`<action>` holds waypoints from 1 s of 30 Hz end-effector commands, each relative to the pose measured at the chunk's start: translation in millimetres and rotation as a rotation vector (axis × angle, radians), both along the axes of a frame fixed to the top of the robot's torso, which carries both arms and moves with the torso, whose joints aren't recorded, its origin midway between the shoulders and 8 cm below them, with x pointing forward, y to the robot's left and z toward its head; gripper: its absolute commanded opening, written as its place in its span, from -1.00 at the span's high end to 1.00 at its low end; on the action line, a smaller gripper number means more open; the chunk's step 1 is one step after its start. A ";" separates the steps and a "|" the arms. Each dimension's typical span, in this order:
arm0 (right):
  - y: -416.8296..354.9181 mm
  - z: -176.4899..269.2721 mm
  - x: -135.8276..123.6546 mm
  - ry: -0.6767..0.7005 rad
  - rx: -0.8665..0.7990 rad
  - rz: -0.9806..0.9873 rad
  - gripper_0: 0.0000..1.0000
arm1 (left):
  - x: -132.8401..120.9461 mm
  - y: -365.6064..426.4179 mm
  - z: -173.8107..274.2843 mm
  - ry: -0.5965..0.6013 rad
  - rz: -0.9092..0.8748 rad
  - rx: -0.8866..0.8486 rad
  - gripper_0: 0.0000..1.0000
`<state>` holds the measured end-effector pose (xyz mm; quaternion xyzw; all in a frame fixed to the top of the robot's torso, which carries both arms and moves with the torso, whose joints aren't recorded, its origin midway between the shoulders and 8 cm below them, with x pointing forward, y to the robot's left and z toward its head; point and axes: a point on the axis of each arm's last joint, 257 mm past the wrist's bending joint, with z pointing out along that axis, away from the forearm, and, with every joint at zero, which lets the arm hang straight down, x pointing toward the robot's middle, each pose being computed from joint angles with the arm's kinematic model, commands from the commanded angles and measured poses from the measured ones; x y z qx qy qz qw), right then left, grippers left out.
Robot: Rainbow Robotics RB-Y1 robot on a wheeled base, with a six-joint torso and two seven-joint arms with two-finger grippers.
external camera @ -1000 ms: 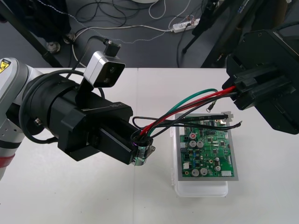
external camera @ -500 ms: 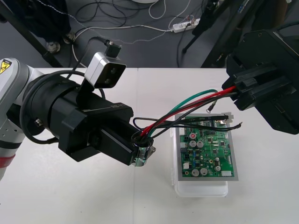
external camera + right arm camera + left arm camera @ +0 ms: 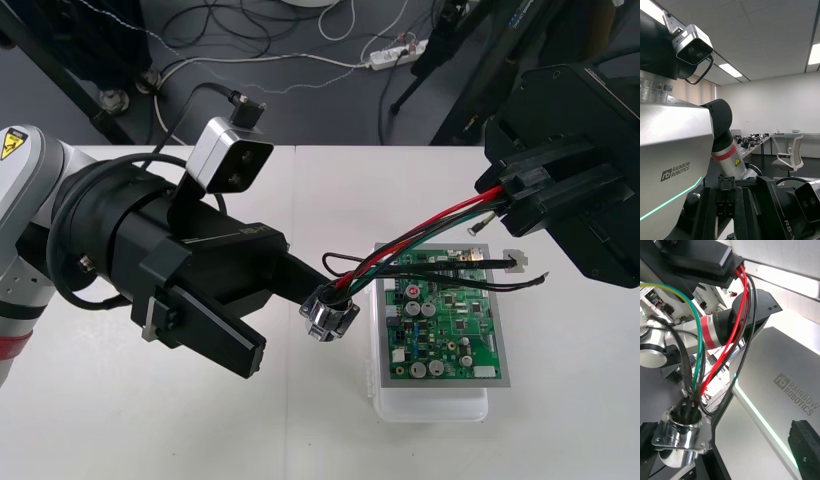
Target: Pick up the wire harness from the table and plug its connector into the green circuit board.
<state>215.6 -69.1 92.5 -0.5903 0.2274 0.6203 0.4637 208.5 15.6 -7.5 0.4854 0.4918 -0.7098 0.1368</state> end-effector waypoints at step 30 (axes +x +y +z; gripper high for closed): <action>-4.4 -4.8 -1.6 0.022 -0.036 -0.009 1.00 | 114.1 58.0 44.5 -0.452 0.645 -0.121 -1.00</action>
